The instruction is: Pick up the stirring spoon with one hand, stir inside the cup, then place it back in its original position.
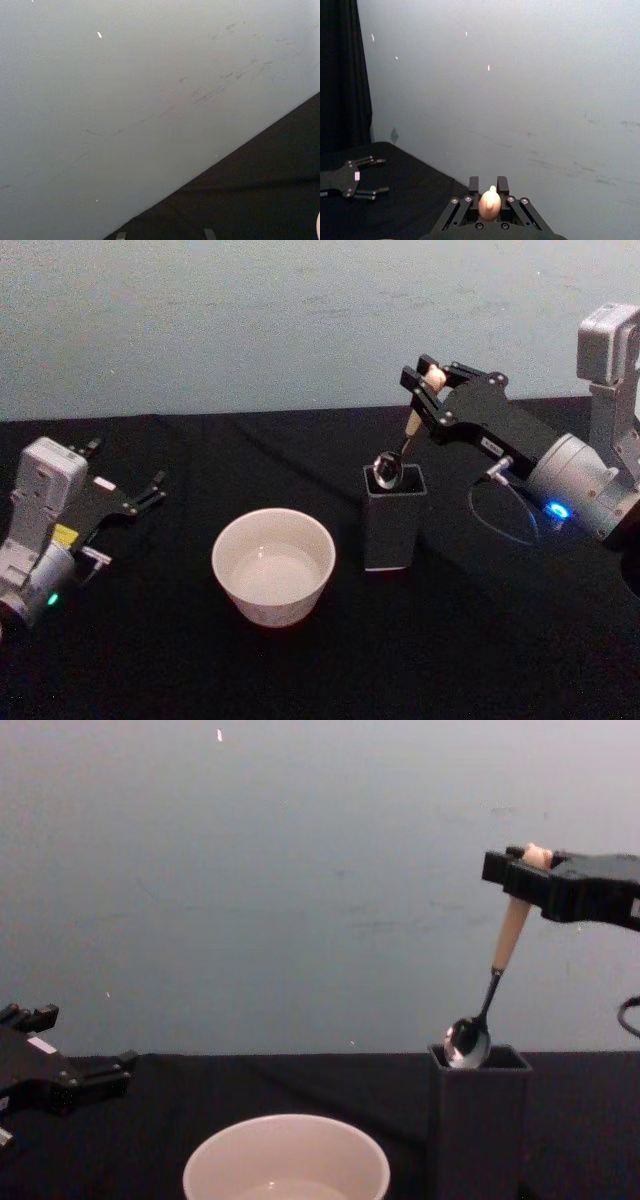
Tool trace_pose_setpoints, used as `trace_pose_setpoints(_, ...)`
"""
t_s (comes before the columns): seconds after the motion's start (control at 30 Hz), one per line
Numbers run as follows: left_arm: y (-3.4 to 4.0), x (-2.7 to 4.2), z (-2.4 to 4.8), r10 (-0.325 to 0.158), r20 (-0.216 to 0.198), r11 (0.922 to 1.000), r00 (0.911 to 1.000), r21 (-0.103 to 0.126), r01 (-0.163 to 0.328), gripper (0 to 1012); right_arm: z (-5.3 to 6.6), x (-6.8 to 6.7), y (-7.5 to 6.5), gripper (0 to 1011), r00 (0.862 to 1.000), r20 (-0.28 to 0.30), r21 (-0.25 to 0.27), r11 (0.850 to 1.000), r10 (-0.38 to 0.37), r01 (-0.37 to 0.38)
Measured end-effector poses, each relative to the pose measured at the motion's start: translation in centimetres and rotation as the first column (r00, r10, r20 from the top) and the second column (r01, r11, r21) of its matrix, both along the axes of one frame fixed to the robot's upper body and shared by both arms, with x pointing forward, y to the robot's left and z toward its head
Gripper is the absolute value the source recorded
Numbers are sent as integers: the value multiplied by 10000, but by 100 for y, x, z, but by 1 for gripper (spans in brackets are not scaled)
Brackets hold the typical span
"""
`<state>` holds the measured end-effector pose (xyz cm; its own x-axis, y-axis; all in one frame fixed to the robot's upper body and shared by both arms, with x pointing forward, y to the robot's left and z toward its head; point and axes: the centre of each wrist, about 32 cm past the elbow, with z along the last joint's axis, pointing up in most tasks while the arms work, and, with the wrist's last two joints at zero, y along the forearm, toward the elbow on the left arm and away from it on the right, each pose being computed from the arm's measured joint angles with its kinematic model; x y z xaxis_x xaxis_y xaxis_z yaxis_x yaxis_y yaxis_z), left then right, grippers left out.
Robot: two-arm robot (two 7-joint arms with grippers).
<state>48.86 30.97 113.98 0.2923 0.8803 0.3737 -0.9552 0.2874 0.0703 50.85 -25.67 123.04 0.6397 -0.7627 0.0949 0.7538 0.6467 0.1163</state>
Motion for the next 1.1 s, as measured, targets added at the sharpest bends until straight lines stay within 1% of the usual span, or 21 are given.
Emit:
trace_pose_setpoints(0.23,0,0,0,0,0,10000,10000,0,0,1001,44,29,39,215,9995,282,131,9998,113,-117)
trace_pose_setpoints(0.4,0,0,0,0,0,10000,10000,-1,0,1001,62,55,87,215,9984,450,206,9992,340,-350)
trace_pose_setpoints(0.53,0,0,0,0,0,10000,10000,0,0,1001,76,80,149,215,9961,587,292,9972,664,-682)
trace_pose_setpoints(0.7,0,0,0,0,1,10000,10000,0,0,1001,40,119,242,215,9912,582,247,9924,1191,-1207)
trace_pose_setpoints(0.77,0,0,0,0,-1,10000,10000,0,0,1001,-2,143,307,215,9856,548,199,9867,1598,-1611)
trace_pose_setpoints(0.83,0,0,0,1,0,10000,10000,0,-1,1001,-13,148,322,215,9840,544,189,9851,1696,-1709)
trace_pose_setpoints(0.93,0,0,0,0,0,10000,10000,0,0,1001,-70,176,401,215,9739,568,122,9752,2200,-2210)
trace_pose_setpoints(1.1,0,0,0,1,0,10000,10000,0,-1,1001,-152,218,493,215,9612,560,-76,9628,2702,-2702)
